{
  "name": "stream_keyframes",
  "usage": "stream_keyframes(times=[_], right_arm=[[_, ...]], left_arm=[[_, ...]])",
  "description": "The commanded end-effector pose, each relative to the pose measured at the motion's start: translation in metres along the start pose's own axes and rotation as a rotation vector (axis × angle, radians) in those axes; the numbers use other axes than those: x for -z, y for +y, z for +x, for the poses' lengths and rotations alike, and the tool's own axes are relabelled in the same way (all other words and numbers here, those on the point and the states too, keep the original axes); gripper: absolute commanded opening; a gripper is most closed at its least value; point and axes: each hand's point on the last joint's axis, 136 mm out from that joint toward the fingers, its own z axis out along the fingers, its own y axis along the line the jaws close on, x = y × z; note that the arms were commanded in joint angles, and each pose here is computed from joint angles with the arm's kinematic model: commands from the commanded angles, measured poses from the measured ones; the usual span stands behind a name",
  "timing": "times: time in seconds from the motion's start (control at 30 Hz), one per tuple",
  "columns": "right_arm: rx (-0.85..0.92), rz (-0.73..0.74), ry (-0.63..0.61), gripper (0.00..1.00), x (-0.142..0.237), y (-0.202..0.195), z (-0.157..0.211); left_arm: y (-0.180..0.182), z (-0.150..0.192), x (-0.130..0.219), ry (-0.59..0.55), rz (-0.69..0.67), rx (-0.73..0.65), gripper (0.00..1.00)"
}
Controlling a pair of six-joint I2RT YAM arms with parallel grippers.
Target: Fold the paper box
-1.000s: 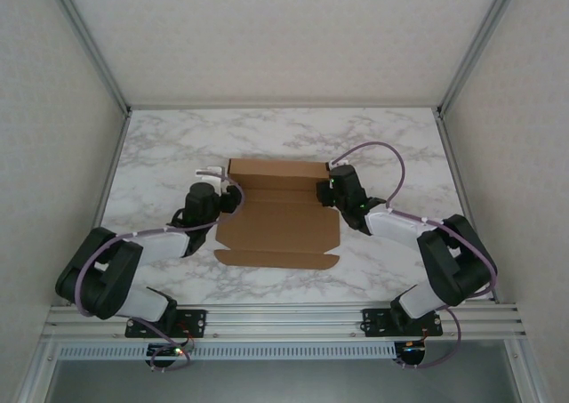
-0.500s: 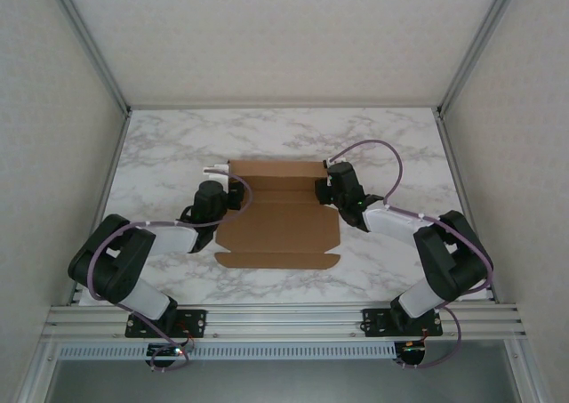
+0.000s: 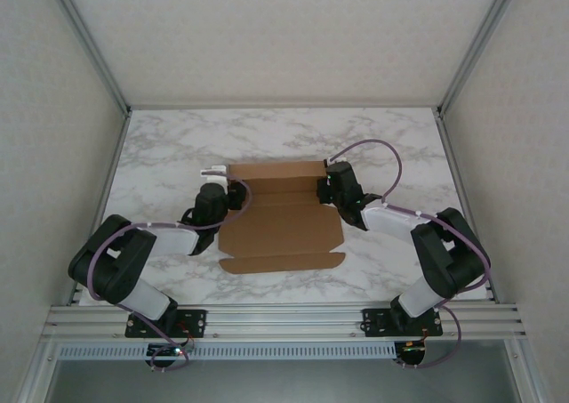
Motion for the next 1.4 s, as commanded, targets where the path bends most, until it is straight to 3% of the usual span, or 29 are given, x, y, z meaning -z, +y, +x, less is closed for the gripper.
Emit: stream_keyframes(times=[0.0,0.3,0.77,0.87,1.13,1.37], right_arm=[[-0.055,0.027,-0.016,0.21,0.003,-0.003,-0.008],[-0.064,0.08,-0.05,0.15,0.015,-0.004,-0.016],[-0.059,0.11,-0.051,0.11,0.019,-0.004,-0.014],[-0.059,0.11,-0.05,0.11,0.019,-0.003,-0.013],[-0.059,0.101,-0.054,0.1,0.023,0.002,-0.015],[-0.099,0.085,-0.052,0.1,0.033,0.013,-0.016]], left_arm=[[0.004,-0.002,0.01,-0.028,-0.014,0.044,0.6],[0.013,-0.002,0.024,-0.07,-0.022,0.105,0.68],[0.003,0.003,0.026,-0.066,0.0,0.072,0.67],[0.005,0.002,0.025,-0.074,-0.014,0.074,0.6],[-0.004,-0.001,0.016,-0.071,0.006,0.069,0.13],[0.004,0.001,0.005,-0.054,-0.077,0.043,0.05]])
